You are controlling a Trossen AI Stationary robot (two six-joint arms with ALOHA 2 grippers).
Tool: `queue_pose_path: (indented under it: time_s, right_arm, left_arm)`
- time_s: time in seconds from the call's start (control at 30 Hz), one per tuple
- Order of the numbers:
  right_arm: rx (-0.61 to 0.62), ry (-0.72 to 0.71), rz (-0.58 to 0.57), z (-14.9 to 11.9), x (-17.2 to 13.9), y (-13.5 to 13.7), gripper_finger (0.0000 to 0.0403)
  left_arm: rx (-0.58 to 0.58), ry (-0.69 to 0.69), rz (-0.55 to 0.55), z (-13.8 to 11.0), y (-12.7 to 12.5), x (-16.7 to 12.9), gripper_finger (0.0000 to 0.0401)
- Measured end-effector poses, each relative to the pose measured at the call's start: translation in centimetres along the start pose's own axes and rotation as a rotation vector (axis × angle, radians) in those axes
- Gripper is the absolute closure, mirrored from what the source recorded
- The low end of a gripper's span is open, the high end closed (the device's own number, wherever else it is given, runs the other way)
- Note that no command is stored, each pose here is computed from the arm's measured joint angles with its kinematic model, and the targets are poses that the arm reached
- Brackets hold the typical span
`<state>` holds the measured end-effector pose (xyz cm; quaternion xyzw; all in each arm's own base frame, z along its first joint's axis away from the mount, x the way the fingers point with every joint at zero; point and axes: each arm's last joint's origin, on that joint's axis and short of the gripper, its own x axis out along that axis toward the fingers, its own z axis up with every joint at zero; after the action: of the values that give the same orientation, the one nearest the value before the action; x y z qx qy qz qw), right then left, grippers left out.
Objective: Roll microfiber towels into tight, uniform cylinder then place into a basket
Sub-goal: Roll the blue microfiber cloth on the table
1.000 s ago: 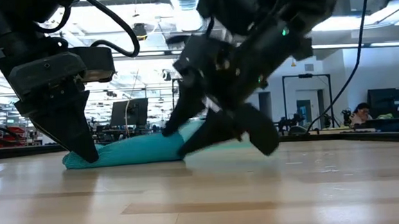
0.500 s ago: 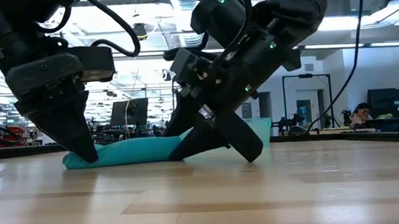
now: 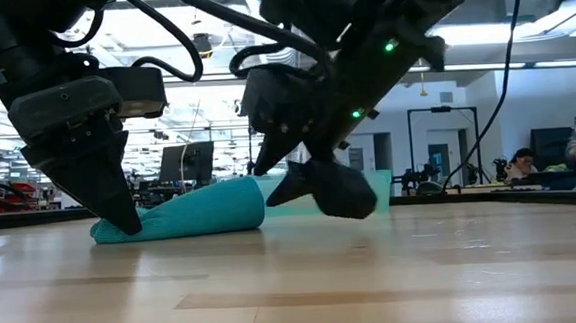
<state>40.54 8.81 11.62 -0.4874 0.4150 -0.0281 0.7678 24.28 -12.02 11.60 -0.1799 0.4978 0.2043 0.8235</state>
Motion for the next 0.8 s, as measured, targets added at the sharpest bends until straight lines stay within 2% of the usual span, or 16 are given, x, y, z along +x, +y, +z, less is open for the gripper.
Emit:
queue_pose_path:
  time_s: [0.1,0.3,0.57,0.63,0.8]
  right_arm:
    - [-0.084,0.053,-0.020,0.4,-0.7,0.5,0.0170]
    - [-0.133,0.066,0.006,1.0,-1.7,1.4,0.0170]
    - [-0.074,-0.059,0.080,2.3,-3.2,1.9,0.0180]
    - [-0.026,-0.111,0.085,2.7,-3.6,1.4,0.0183]
    - [0.060,-0.183,0.142,2.6,-2.8,0.6,0.0188]
  left_arm:
    - [0.000,0.000,0.000,0.0,0.0,0.0,0.0290]
    - [0.000,0.000,0.000,0.0,0.0,0.0,0.0290]
    - [0.000,0.000,0.000,0.0,0.0,0.0,0.0290]
    - [0.000,0.000,0.000,0.0,0.0,0.0,0.0290]
    - [0.000,0.000,0.000,0.0,0.0,0.0,0.0290]
